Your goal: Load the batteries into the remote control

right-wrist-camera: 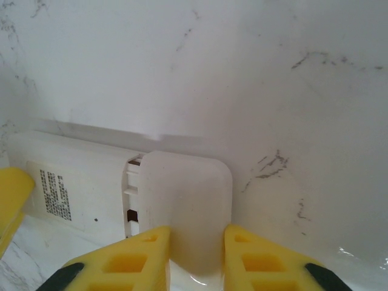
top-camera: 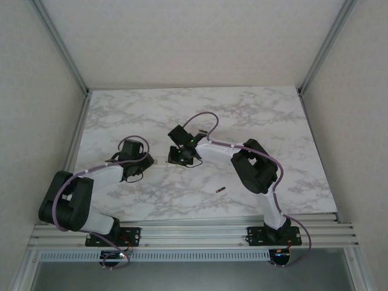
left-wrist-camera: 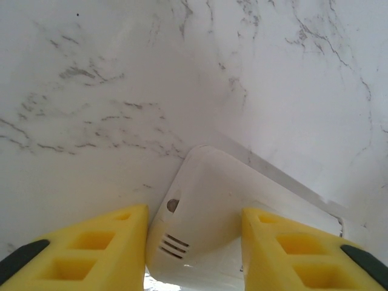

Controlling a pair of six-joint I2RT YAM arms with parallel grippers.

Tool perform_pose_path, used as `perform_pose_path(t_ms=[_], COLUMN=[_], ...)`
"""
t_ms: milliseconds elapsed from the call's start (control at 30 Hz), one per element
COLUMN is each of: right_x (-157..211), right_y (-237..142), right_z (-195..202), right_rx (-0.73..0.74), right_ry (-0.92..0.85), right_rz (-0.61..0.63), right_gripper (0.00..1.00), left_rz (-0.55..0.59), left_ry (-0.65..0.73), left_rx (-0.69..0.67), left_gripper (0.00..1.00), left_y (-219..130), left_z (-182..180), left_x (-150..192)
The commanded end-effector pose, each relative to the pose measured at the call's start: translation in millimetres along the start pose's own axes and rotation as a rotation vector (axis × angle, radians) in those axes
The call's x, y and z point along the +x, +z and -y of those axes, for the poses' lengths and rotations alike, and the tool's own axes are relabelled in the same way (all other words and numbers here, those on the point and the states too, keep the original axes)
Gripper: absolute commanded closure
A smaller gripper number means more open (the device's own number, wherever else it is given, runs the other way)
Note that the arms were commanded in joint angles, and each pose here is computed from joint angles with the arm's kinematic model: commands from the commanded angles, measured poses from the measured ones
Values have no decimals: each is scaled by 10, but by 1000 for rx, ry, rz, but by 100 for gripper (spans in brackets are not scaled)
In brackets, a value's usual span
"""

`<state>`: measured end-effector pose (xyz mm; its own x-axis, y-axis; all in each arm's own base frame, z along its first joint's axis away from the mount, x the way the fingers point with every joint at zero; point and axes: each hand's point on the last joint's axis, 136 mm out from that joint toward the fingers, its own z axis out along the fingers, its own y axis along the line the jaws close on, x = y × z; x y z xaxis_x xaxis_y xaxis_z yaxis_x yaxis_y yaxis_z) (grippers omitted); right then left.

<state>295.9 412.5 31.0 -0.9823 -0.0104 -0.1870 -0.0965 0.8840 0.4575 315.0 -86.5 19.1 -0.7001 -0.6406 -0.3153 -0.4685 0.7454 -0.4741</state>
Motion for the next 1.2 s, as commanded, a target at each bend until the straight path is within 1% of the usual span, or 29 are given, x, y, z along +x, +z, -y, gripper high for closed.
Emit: perform_pose_path(t_ms=[0, 133, 200, 300, 333, 400, 533, 633, 700, 767, 933, 1000, 1067, 1100, 1167], right_x=[923, 996, 1007, 1177, 1258, 1381, 1502, 1565, 1556, 1544, 1563, 1596, 1626, 1665, 1679], right_y=[325, 280, 294, 461, 526, 611, 681, 655, 601, 560, 605, 629, 687, 721, 734], right_z=[29, -68, -40, 135, 230, 387, 553, 471, 283, 125, 77, 139, 285, 358, 577], right_rx=[55, 26, 34, 96, 125, 170, 208, 191, 140, 121, 117, 137, 159, 158, 208], right_ry=[-37, -46, -33, -34, -34, -24, -28, -58, -90, -127, -112, -168, -311, -370, -459], right_rz=[-249, -263, -256, -275, -296, -317, -303, -311, -304, -285, -277, -267, -240, -238, -238], right_gripper=[77, 77, 78, 80, 83, 84, 84, 85, 85, 85, 85, 85, 85, 85, 85], left_rz=[-215, -218, -223, -227, -228, -229, -224, -226, -232, -242, -270, -269, -264, -264, -263], left_ry=[-7, -14, -16, -21, -22, -25, -29, -26, -25, -22, -16, -13, 3, 12, 30], left_rx=[46, 49, 54, 55, 54, 52, 60, 61, 59, 61, 80, 79, 74, 65, 50], left_gripper=[62, 62, 63, 64, 64, 64, 65, 65, 66, 66, 66, 66, 67, 66, 67], left_y=[101, 100, 102, 109, 109, 102, 81, 77, 88, 98, 115, 114, 120, 125, 134], left_z=[24, 38, 45, 41, 37, 29, 41, 47, 39, 36, 53, 47, 37, 23, 9], left_x=[589, 608, 635, 663, 670, 675, 674, 679, 692, 726, 819, 829, 821, 819, 807])
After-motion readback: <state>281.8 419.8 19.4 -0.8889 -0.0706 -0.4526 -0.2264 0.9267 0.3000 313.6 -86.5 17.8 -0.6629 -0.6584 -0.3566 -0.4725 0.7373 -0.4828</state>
